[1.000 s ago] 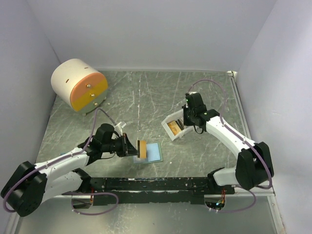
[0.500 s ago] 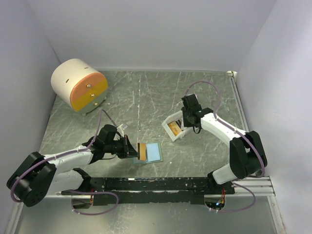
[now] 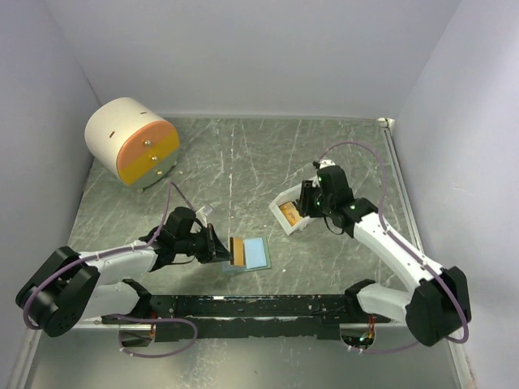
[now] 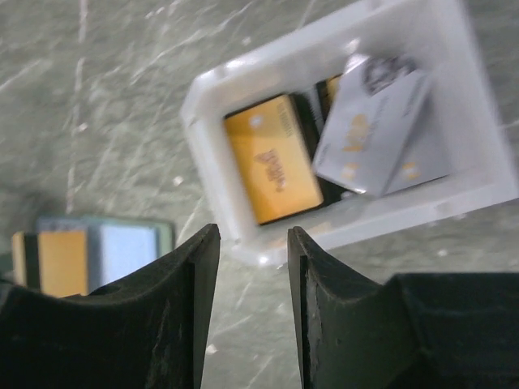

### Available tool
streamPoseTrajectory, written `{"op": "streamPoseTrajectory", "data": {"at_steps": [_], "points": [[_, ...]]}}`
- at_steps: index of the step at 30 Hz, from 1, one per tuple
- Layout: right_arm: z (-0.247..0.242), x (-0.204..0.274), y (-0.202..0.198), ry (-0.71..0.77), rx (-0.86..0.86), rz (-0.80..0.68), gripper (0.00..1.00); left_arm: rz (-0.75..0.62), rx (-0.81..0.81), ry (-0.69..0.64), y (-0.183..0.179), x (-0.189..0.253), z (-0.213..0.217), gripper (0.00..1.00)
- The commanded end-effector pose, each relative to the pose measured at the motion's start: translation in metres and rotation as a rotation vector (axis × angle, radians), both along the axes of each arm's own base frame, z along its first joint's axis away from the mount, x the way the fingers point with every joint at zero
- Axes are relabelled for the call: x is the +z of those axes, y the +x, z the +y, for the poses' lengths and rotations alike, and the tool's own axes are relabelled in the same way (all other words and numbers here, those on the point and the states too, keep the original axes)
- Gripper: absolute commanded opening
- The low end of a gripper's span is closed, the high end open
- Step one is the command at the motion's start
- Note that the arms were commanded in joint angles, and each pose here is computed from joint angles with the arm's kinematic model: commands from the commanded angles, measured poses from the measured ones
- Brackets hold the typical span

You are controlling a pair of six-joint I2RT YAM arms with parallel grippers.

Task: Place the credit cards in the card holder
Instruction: Place the credit card in the storage box, then insert the credit card into the card holder.

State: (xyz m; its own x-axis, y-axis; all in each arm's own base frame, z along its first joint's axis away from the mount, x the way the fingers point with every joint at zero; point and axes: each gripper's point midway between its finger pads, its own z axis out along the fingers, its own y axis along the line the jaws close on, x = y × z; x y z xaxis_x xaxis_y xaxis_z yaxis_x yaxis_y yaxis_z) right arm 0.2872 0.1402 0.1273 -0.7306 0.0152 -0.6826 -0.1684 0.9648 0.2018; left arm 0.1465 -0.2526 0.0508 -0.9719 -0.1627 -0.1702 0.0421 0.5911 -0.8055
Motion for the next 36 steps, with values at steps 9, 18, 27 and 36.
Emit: {"op": "streamPoseTrajectory", "data": {"at_steps": [9,18,27,36], "points": [[0.090,-0.010,-0.072,0.323,0.107,0.019,0.40,0.032,0.029,-0.036,0.002,-0.002,-0.004,0.07],[0.119,-0.056,-0.099,0.231,0.149,0.097,0.39,0.058,0.029,-0.052,-0.003,-0.008,-0.004,0.07],[0.118,-0.087,-0.106,0.141,0.141,0.128,0.36,0.050,0.011,-0.111,-0.005,0.003,-0.009,0.07],[0.113,-0.111,-0.113,0.092,0.126,0.164,0.32,0.025,0.021,-0.082,-0.001,0.006,-0.007,0.07]]}}
